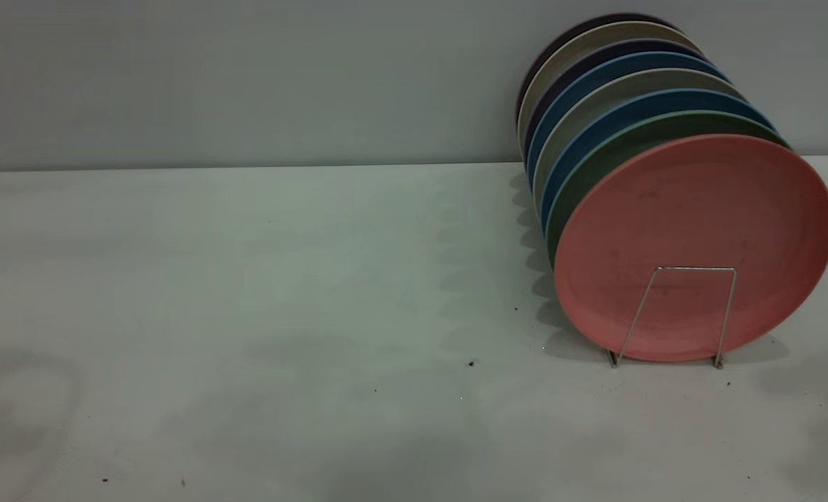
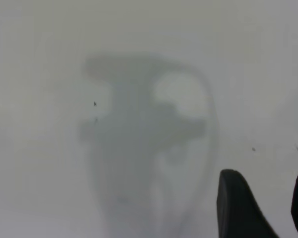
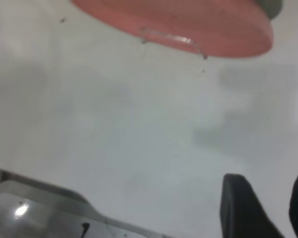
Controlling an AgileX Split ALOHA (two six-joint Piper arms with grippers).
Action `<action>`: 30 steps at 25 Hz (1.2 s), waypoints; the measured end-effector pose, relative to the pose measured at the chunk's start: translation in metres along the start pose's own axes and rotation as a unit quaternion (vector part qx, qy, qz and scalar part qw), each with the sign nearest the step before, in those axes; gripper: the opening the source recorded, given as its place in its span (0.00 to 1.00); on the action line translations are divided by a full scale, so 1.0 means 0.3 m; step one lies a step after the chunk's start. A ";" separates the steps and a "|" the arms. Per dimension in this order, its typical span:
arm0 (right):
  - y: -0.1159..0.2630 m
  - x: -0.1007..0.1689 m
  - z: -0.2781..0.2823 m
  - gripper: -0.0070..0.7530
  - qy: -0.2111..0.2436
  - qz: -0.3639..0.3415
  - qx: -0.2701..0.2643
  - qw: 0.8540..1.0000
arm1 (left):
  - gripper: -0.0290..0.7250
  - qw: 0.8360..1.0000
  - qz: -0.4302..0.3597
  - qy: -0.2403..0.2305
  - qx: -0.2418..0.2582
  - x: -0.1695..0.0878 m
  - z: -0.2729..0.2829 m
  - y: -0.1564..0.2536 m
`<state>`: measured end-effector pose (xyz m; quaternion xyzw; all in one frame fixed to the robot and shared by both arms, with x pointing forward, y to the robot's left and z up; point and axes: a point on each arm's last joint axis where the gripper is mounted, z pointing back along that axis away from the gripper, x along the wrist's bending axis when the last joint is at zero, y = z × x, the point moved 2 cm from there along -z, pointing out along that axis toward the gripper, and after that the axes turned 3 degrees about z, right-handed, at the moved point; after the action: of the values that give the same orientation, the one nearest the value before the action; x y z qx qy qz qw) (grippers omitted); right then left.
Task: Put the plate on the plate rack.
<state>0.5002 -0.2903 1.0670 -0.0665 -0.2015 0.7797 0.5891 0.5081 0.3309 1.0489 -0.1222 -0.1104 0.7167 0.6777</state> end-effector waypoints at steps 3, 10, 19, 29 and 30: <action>0.108 0.063 0.090 0.39 0.007 0.013 -0.032 0.999 | 0.45 1.000 -0.004 0.013 -0.022 -0.021 0.067 0.110; 0.363 0.183 0.213 0.40 0.031 0.045 -0.116 0.992 | 0.53 0.995 -0.014 0.043 -0.094 -0.069 0.181 0.352; 0.620 0.259 0.198 0.40 0.050 0.063 -0.161 0.984 | 0.60 0.983 -0.030 0.034 -0.180 -0.091 0.269 0.642; 0.705 0.240 0.123 0.40 0.088 0.063 -0.177 0.978 | 0.60 0.973 -0.015 -0.010 -0.228 -0.067 0.235 0.796; 0.706 0.234 0.121 0.40 0.096 0.065 -0.176 0.977 | 0.60 0.974 -0.014 -0.010 -0.226 -0.067 0.223 0.801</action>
<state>0.2780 -0.2801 1.0264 -0.2571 -0.2733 0.7584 0.5330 0.2605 0.2976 1.0350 -0.2632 -0.2776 0.6649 0.6416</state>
